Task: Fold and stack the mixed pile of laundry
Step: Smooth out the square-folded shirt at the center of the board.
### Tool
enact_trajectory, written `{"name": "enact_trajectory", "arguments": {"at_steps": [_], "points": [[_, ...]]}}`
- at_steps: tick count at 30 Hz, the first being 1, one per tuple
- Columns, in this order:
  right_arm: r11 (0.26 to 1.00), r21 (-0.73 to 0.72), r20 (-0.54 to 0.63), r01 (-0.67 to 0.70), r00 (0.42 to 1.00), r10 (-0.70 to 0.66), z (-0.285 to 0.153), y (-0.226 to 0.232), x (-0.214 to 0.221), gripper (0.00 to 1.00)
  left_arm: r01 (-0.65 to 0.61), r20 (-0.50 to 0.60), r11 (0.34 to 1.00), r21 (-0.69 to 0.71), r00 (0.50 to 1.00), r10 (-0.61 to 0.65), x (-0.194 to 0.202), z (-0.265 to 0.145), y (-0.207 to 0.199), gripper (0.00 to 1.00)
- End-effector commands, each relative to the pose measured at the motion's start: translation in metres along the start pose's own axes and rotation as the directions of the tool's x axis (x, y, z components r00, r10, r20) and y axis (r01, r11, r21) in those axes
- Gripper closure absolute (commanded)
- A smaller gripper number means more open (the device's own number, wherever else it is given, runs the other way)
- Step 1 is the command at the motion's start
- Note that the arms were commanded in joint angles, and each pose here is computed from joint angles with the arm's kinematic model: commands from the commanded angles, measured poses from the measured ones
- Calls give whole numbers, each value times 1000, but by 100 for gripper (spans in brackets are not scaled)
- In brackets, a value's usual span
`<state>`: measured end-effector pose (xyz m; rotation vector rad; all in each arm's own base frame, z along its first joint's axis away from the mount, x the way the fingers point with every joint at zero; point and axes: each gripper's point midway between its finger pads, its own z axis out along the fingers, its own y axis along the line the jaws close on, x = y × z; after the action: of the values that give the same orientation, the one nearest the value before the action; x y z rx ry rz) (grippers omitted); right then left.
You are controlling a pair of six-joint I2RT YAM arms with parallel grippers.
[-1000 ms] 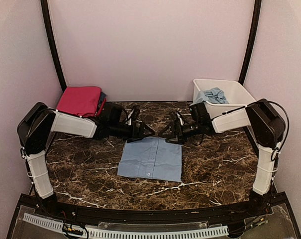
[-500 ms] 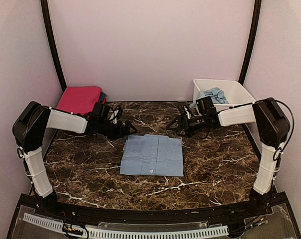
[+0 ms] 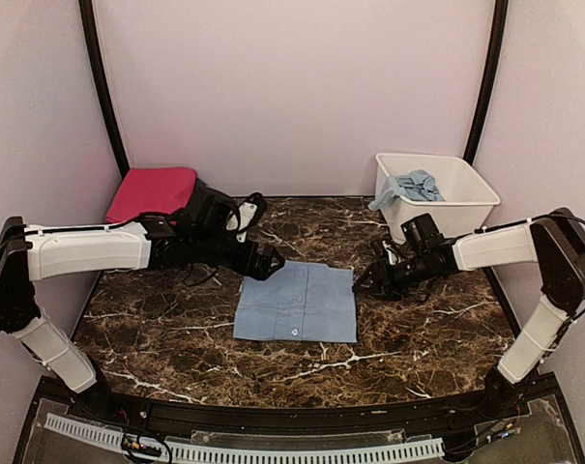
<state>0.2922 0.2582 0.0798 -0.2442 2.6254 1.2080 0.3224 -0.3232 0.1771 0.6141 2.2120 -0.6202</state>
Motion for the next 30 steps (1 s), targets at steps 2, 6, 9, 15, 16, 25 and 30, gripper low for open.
{"name": "enact_trajectory", "arguments": {"at_steps": [2, 6, 9, 15, 16, 25, 30], "points": [[995, 88, 19, -41, 999, 40, 11, -32, -6, 52, -139, -102, 987, -75, 986, 131, 39, 10, -16, 1], [993, 95, 15, -71, 997, 70, 22, -43, -7, 57, -125, -109, 991, -52, 987, 118, 47, 15, -25, 1], [994, 73, 5, -85, 996, 85, 32, -46, -10, 60, -138, -101, 990, -27, 986, 135, 49, 19, -36, 1], [995, 7, 7, -102, 995, 102, 43, -39, -21, 68, -251, -112, 968, -5, 962, 249, 59, 37, -61, 4], [994, 6, 5, -106, 994, 106, 45, -40, -21, 70, -265, -113, 964, 5, 958, 264, 60, 40, -65, 4], [992, -16, 8, -127, 992, 127, 40, -35, -15, 75, -688, -44, 725, 32, 724, 688, 91, 67, -148, 31], [992, -13, 6, -129, 992, 129, 38, -35, -12, 74, -788, 11, 607, 100, 611, 791, 104, 83, -186, 54]]}}
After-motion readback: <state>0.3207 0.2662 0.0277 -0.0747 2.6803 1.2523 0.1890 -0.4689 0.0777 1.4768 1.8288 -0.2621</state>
